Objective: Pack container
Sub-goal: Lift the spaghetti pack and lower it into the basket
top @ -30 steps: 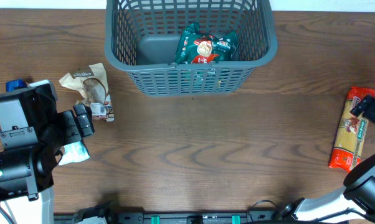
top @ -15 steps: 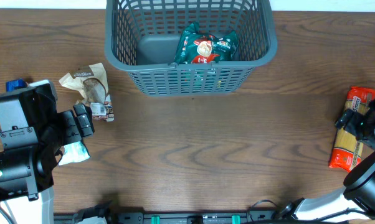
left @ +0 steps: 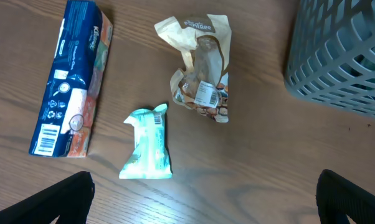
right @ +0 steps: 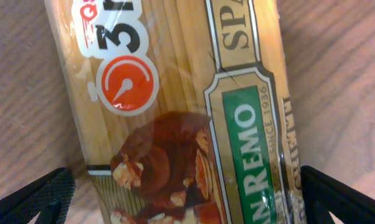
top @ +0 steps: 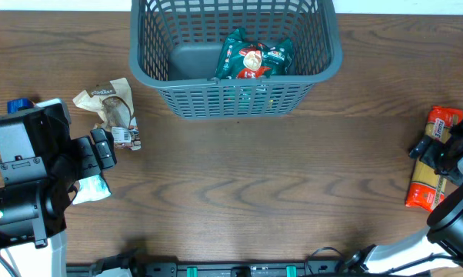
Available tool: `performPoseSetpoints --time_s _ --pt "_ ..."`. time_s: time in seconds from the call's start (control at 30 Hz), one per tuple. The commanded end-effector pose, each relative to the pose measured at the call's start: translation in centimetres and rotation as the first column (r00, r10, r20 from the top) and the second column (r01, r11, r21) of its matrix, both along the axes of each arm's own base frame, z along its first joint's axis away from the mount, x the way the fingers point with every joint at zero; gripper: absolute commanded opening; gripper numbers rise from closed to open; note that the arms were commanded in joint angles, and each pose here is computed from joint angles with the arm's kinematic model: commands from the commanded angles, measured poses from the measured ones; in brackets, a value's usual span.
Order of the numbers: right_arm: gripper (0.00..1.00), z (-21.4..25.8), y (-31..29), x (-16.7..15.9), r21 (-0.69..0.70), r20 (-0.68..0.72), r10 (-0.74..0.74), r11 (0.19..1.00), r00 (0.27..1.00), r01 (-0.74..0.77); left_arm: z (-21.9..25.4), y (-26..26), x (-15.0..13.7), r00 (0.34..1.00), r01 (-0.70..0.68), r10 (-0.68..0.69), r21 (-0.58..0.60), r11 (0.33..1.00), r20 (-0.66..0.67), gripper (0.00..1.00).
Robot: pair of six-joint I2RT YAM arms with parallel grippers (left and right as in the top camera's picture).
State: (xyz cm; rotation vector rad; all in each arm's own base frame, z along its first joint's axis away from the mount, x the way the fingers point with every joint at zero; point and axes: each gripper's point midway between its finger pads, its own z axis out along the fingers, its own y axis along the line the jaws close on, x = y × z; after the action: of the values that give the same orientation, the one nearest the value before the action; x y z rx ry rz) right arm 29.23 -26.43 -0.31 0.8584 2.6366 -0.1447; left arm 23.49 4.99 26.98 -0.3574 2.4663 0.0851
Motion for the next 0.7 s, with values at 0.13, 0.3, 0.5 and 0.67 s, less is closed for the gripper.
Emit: performPoseSetpoints --time_s 0.13,0.3,0.5,0.67 --pt "0.5 -3.4 1.8 -1.0 0.087 -0.061 0.022 0.996 0.998 -0.017 0.3 0.1 0.0 1.0 -0.001 0.001 0.006 1.0 0.008 0.98" --pt "0.01 -3.4 1.9 -1.0 0.098 -0.059 -0.008 0.995 0.998 0.014 0.3 0.1 0.0 1.0 -0.001 0.0 0.006 1.0 0.007 0.99" --pt "0.01 -1.1 3.9 1.7 0.168 0.05 0.027 0.985 0.998 -0.035 0.3 0.1 0.0 1.0 -0.001 0.0 0.006 1.0 0.007 0.99" --pt "0.01 7.4 4.9 6.7 0.067 0.209 0.118 0.989 0.971 -0.134 0.3 0.1 0.0 1.0 -0.001 0.0 0.006 1.0 0.007 0.99"
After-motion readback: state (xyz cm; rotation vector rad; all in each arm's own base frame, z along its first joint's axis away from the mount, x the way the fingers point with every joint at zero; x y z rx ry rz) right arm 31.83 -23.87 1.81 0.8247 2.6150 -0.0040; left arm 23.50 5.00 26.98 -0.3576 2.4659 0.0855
